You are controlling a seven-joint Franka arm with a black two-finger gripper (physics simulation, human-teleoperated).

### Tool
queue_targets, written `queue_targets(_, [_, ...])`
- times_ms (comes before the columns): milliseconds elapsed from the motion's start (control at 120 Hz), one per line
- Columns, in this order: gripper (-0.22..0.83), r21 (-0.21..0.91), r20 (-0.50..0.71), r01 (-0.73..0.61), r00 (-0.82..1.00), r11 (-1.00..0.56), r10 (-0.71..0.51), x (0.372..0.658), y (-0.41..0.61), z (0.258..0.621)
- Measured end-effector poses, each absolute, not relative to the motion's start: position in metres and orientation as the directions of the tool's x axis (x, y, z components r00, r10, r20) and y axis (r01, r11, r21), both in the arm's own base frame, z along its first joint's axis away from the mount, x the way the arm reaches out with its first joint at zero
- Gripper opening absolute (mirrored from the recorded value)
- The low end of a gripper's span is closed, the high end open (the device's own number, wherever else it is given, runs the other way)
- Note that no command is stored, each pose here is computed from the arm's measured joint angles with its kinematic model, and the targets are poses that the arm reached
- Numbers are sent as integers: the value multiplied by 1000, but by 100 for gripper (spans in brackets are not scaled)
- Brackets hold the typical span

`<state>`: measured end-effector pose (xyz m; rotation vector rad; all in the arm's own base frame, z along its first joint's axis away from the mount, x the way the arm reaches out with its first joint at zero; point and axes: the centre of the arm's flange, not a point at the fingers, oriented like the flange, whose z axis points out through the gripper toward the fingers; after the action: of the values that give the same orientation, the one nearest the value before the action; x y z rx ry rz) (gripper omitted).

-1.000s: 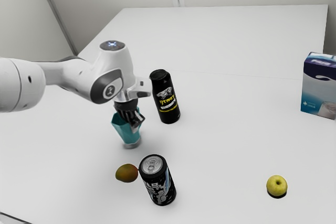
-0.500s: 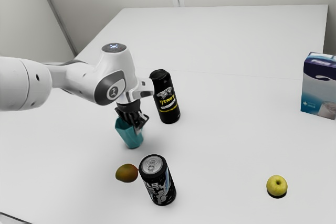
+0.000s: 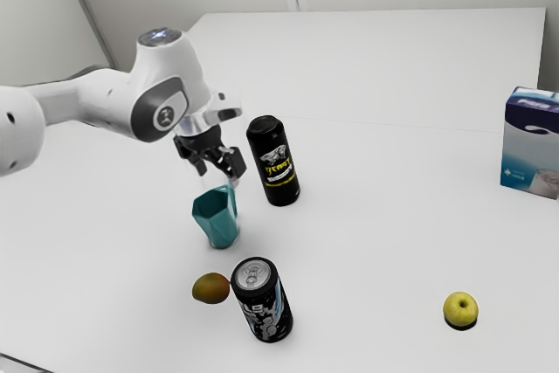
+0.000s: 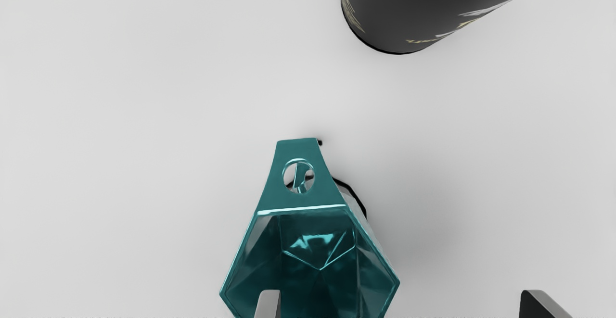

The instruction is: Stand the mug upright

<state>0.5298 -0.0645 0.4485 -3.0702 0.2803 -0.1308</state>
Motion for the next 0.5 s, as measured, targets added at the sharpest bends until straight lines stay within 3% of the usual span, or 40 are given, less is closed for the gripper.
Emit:
queue_targets(183, [59,-61,111,-209,970,-976,-215,571,-86,503])
queue_targets(500, [61,-22,120,-280,952,-960,-280,575,-85,600])
